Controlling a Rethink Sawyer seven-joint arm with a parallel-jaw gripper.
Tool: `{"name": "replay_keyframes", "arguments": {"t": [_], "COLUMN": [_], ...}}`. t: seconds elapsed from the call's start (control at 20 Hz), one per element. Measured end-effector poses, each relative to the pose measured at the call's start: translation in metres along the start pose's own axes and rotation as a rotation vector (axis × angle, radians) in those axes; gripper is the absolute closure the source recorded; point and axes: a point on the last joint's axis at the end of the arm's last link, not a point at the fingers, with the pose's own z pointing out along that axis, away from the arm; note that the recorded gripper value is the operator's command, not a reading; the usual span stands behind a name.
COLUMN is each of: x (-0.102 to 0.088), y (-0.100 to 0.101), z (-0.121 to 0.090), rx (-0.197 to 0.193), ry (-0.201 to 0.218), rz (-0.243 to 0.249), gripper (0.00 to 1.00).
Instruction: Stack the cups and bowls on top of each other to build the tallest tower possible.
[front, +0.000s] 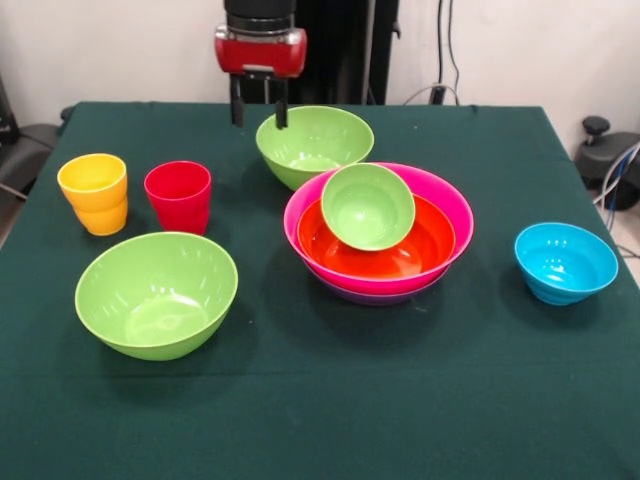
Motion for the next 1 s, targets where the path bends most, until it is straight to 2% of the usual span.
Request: {"name": "replay_keyframes", "arguments": {"t": [0.15, 0.4, 0.7, 1.0], "x": [0.008, 0.023, 0.037, 0.038], "y": [0.015, 0.029, 0.027, 0.02], "z": [0.012, 0.027, 0.037, 0.037], "rx": [-0.009, -0.027, -0.036, -0.036], "ry": [0.018, 0.042, 0.074, 0.073], "rz": [-0.028, -0.059, -0.064, -0.056], "gripper": [0.0, 0.0, 0.0, 0.0]}}
